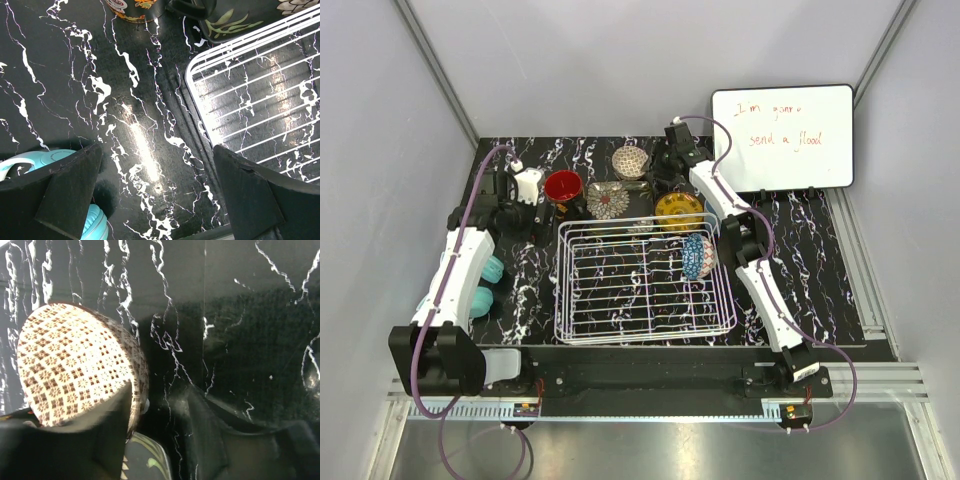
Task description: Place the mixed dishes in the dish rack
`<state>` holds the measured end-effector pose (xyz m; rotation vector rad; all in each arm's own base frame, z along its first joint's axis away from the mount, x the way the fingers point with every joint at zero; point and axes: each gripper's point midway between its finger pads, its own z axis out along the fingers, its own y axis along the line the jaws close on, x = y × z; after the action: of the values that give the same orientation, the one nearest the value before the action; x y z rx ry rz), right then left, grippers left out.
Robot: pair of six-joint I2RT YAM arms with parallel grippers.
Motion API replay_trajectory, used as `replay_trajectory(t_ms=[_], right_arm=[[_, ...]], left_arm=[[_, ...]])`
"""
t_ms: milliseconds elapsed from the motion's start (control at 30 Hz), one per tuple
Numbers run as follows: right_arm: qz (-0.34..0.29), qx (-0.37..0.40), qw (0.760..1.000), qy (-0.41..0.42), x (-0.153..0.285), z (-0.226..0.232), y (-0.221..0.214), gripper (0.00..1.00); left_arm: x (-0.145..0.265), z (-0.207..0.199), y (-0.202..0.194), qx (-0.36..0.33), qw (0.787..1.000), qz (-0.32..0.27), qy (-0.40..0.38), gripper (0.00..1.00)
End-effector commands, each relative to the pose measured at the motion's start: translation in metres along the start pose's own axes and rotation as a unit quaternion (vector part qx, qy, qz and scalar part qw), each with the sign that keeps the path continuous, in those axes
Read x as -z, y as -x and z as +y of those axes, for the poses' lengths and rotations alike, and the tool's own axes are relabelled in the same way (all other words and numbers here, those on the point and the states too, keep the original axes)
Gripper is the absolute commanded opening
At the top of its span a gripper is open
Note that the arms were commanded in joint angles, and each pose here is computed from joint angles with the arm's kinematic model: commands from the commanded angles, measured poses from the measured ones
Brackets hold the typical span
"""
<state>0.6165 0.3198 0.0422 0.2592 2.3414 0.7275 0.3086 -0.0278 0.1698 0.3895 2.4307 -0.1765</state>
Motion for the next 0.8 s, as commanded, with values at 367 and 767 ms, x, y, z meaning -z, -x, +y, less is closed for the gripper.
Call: replay_trajectory(t_ms=[367,767], right_arm=[[-0.084,0.021,0.996,0.01,0.021,0.017,0.054,0.15],[-0.107,0.07,0.99,-0.067,0.054,-0.005,0.075,0.02]], left_arm=[[0.006,0.002,0.011,0.001,1.0,-0.009,0.006,0.97],[0.0,0.0,0.009,0.004,1.0,-0.011,-0.005,0.97]])
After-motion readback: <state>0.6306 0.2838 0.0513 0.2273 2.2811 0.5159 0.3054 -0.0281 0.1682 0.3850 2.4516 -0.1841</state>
